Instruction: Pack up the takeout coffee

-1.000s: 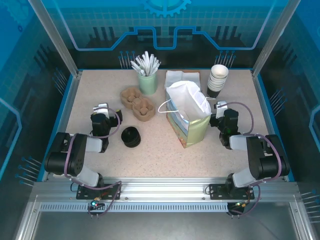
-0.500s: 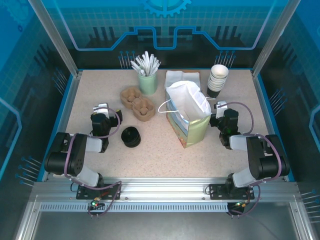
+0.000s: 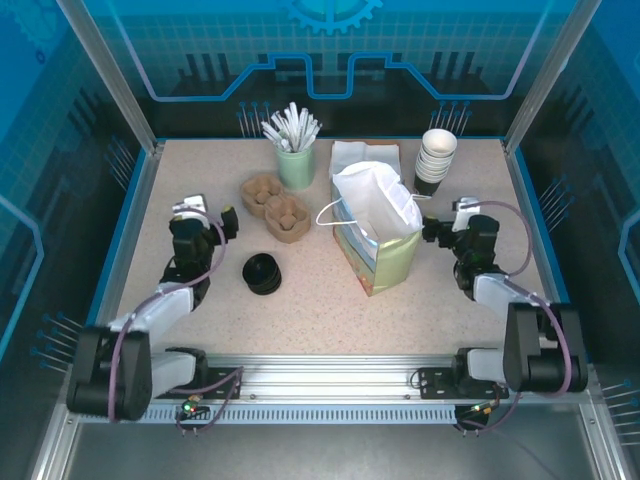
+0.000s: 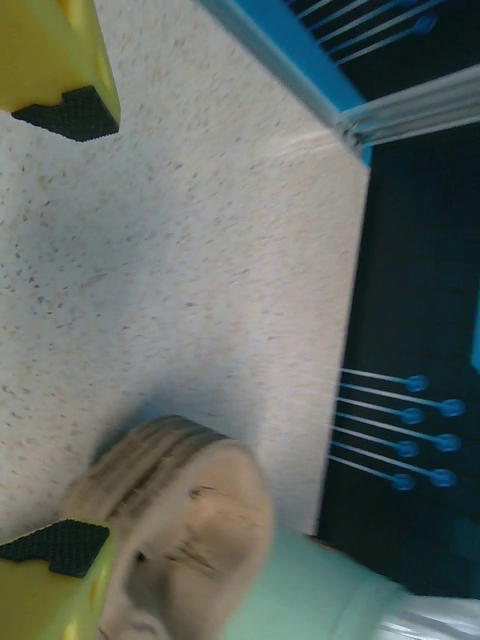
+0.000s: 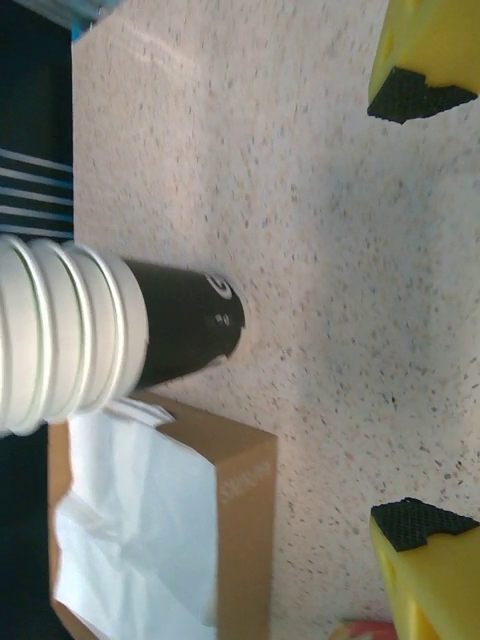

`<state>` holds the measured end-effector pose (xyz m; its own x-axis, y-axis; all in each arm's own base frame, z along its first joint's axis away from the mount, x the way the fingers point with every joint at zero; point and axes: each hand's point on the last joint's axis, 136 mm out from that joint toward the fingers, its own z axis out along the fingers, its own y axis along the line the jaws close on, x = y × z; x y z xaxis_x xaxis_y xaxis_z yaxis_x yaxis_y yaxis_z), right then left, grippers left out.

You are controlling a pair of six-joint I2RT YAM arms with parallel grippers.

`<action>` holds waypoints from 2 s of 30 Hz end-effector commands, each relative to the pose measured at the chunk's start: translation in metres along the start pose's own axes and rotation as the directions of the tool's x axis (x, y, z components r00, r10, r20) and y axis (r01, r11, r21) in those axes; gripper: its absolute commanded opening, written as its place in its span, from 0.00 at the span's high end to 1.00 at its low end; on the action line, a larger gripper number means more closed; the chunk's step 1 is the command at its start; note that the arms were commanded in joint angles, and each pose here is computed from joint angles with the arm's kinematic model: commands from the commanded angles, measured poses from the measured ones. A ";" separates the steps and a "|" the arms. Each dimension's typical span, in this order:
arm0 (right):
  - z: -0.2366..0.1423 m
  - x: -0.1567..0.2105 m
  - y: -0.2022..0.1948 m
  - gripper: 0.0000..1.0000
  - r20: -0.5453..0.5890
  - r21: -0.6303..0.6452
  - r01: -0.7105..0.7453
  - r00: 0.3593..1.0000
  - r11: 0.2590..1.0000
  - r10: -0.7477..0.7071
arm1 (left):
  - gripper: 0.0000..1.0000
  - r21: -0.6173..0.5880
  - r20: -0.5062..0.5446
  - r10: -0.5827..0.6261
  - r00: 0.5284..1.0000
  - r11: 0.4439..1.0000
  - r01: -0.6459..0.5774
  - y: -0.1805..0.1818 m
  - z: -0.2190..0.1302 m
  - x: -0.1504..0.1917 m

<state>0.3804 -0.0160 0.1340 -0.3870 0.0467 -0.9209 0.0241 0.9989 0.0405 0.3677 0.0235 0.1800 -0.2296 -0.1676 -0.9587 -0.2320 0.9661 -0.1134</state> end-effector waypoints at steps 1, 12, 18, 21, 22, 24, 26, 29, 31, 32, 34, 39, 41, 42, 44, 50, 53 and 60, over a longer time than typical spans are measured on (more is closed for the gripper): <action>-0.018 -0.010 -0.025 0.00 -0.065 0.088 -0.107 0.991 0.990 0.113 | 0.01 -0.095 -0.045 -0.068 0.997 0.993 0.064 0.015 -0.025 -0.017; -0.044 -0.102 -0.011 0.00 -0.235 0.044 -0.415 0.880 0.909 0.413 | 0.01 -0.174 -0.198 -0.296 0.934 0.949 0.264 0.018 -0.089 -0.065; -0.026 -0.150 0.002 0.04 -0.279 0.031 -0.400 0.877 0.916 0.392 | 0.01 -0.070 -0.328 -0.301 0.895 0.953 0.295 -0.007 -0.101 -0.062; -0.012 -0.161 -0.001 0.06 -0.305 0.076 -0.385 0.869 0.920 0.389 | 0.01 -0.043 -0.377 -0.276 0.884 0.959 0.281 -0.014 -0.105 -0.061; -0.006 -0.165 -0.002 0.08 -0.311 0.087 -0.382 0.867 0.920 0.390 | 0.01 -0.036 -0.384 -0.270 0.883 0.960 0.278 -0.015 -0.106 -0.061; 0.003 -0.170 -0.002 0.11 -0.315 0.096 -0.382 0.864 0.919 0.392 | 0.01 -0.014 -0.394 -0.256 0.883 0.962 0.273 -0.019 -0.108 -0.061; 0.013 -0.173 0.000 0.12 -0.320 0.098 -0.381 0.863 0.919 0.392 | 0.01 0.012 -0.410 -0.240 0.880 0.963 0.268 -0.024 -0.110 -0.060; 0.027 -0.174 0.000 0.14 -0.338 0.111 -0.367 0.860 0.923 0.383 | 0.01 0.042 -0.427 -0.224 0.876 0.963 0.267 -0.029 -0.111 -0.059; 0.036 -0.173 0.001 0.14 -0.351 0.116 -0.359 0.857 0.926 0.376 | 0.01 0.049 -0.439 -0.219 0.871 0.963 0.267 -0.031 -0.111 -0.057; 0.039 -0.173 0.001 0.15 -0.355 0.119 -0.354 0.858 0.928 0.372 | 0.01 0.057 -0.443 -0.216 0.870 0.962 0.267 -0.033 -0.112 -0.057; 0.046 -0.172 0.002 0.16 -0.366 0.123 -0.347 0.855 0.930 0.367 | 0.01 0.071 -0.448 -0.211 0.869 0.960 0.270 -0.036 -0.112 -0.057; 0.062 -0.167 0.003 0.21 -0.388 0.129 -0.329 0.852 0.935 0.353 | 0.01 0.089 -0.456 -0.206 0.866 0.958 0.274 -0.040 -0.111 -0.056; 0.069 -0.166 0.003 0.25 -0.395 0.128 -0.325 0.850 0.937 0.349 | 0.01 0.091 -0.464 -0.205 0.862 0.957 0.277 -0.041 -0.110 -0.055; 0.072 -0.165 0.003 0.26 -0.399 0.127 -0.323 0.849 0.938 0.346 | 0.01 0.092 -0.466 -0.206 0.860 0.956 0.278 -0.042 -0.109 -0.054; 0.078 -0.164 0.002 0.30 -0.406 0.130 -0.318 0.847 0.939 0.343 | 0.01 0.093 -0.471 -0.206 0.858 0.955 0.280 -0.043 -0.108 -0.053; 0.095 -0.161 0.003 0.42 -0.432 0.129 -0.307 0.838 0.943 0.332 | 0.01 0.093 -0.478 -0.207 0.854 0.955 0.283 -0.045 -0.105 -0.050; 0.101 -0.158 0.002 0.45 -0.444 0.133 -0.300 0.834 0.944 0.328 | 0.01 0.092 -0.481 -0.206 0.852 0.955 0.283 -0.046 -0.104 -0.049; 0.109 -0.154 0.003 0.54 -0.455 0.133 -0.295 0.830 0.946 0.323 | 0.01 0.082 -0.488 -0.209 0.847 0.956 0.283 -0.046 -0.101 -0.047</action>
<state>0.5405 -0.0279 0.2310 -0.7209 0.3809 -0.5789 0.2751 0.9241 0.2654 0.2908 -0.0286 0.2469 -0.6119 -0.4511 -0.6497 -0.2379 0.8883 -0.3928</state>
